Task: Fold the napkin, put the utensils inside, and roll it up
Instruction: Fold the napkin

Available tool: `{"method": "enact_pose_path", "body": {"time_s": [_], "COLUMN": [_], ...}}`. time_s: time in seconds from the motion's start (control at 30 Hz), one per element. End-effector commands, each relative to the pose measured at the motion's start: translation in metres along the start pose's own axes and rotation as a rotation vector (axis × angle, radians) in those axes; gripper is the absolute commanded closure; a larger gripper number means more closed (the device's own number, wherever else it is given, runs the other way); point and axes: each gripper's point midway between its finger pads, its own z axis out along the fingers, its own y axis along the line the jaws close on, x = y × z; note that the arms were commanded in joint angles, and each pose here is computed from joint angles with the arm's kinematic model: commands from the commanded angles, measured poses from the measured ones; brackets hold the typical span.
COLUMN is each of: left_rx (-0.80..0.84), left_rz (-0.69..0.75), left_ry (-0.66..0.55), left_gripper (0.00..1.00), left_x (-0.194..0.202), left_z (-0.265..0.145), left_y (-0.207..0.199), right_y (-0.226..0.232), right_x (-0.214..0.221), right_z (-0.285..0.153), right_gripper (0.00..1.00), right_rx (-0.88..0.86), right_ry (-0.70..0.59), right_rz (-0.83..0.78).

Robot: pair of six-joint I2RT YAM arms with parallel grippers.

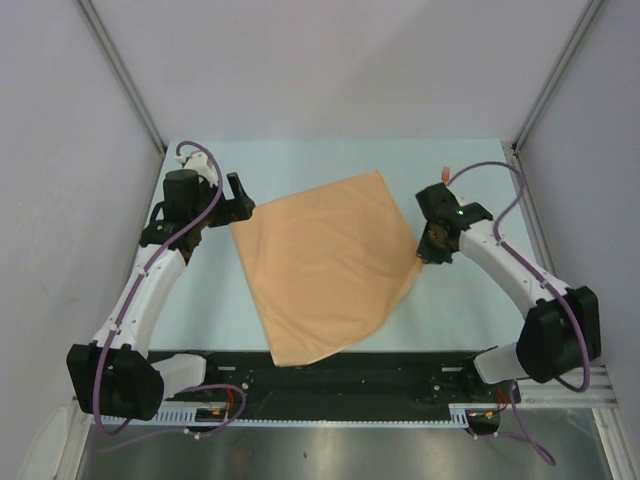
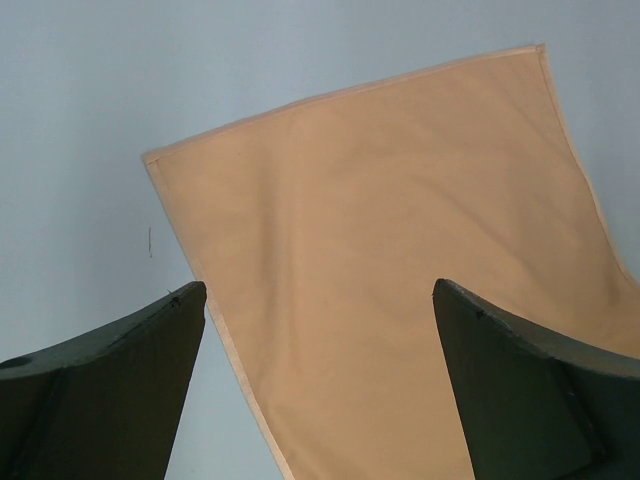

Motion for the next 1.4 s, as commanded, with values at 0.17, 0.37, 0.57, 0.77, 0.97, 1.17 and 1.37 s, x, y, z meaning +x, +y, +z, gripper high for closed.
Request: {"method": "enact_pose_path", "body": {"time_s": [0.17, 0.37, 0.57, 0.77, 0.97, 1.17, 1.37], "left_rx": [0.038, 0.044, 0.048, 0.049, 0.047, 0.046, 0.056], "left_rz": [-0.014, -0.018, -0.024, -0.029, -0.04, -0.046, -0.054], "left_ry": [-0.053, -0.066, -0.071, -0.073, -0.074, -0.073, -0.067], "left_gripper": [0.0, 0.0, 0.0, 0.0, 0.0, 0.0, 0.0], "left_x": [-0.017, -0.019, -0.02, -0.019, -0.02, -0.02, -0.019], "left_z": [-0.006, -0.009, -0.01, -0.009, -0.009, -0.008, -0.007], "left_y": [-0.01, -0.012, -0.012, -0.011, -0.008, -0.006, -0.006], "right_y": [0.191, 0.316, 0.405, 0.457, 0.487, 0.502, 0.518], "right_x": [0.003, 0.022, 0.042, 0.047, 0.05, 0.055, 0.05], "right_z": [0.036, 0.048, 0.057, 0.051, 0.064, 0.068, 0.053], "right_gripper": [1.0, 1.0, 1.0, 1.0, 1.0, 1.0, 1.0], "right_rx": [-0.197, -0.378, -0.603, -0.85, -0.961, -1.039, -1.112], "right_ry": [0.017, 0.013, -0.022, -0.043, -0.029, -0.023, -0.056], "right_rz": [-0.294, -0.419, -0.428, -0.349, -0.305, -0.264, -0.223]}}
